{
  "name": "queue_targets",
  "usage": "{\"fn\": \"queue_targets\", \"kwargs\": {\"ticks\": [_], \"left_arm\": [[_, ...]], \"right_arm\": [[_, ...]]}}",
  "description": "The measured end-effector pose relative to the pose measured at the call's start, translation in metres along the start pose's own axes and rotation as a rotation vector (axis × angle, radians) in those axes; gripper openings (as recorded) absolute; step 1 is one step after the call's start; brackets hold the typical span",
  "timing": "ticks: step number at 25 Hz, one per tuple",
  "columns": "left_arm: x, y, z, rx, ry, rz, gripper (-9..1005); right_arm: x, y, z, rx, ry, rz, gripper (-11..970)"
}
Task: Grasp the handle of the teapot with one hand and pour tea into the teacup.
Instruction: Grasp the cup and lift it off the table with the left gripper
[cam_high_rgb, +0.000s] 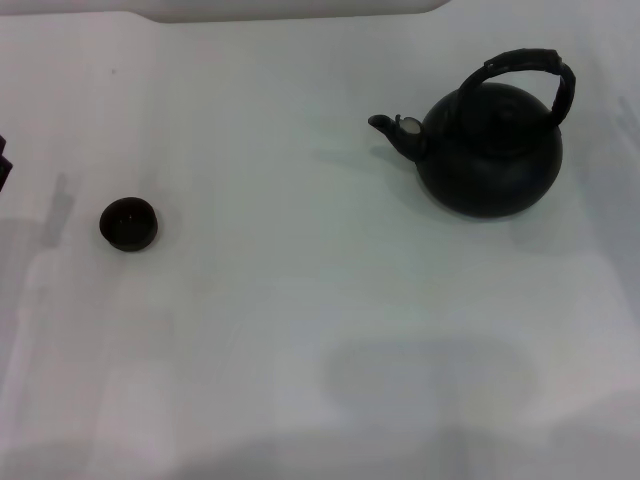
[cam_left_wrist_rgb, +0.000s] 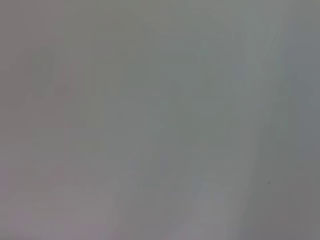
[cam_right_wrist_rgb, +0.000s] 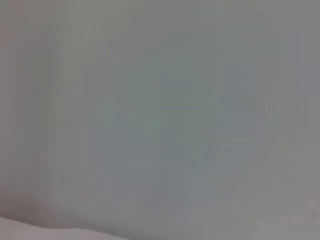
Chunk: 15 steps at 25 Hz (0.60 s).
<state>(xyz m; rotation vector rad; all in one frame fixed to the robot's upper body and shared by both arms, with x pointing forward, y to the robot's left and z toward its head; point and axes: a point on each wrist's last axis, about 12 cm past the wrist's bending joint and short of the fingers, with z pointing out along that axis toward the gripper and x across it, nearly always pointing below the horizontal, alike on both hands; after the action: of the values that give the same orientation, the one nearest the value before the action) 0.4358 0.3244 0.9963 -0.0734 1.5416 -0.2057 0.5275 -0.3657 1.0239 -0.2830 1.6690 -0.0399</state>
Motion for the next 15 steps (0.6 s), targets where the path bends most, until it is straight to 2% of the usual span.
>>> {"fn": "queue_targets", "kwargs": {"ticks": [8, 15], "left_arm": [[0.002, -0.002, 0.001, 0.009, 0.014, -0.009, 811], [0.012, -0.005, 0.013, -0.004, 0.111, -0.004, 811]], "right_arm": [[0.0, 0.001, 0.001, -0.004, 0.003, -0.001, 869], [0.001, 0.001, 0.001, -0.002, 0.008, 0.0, 869]]}}
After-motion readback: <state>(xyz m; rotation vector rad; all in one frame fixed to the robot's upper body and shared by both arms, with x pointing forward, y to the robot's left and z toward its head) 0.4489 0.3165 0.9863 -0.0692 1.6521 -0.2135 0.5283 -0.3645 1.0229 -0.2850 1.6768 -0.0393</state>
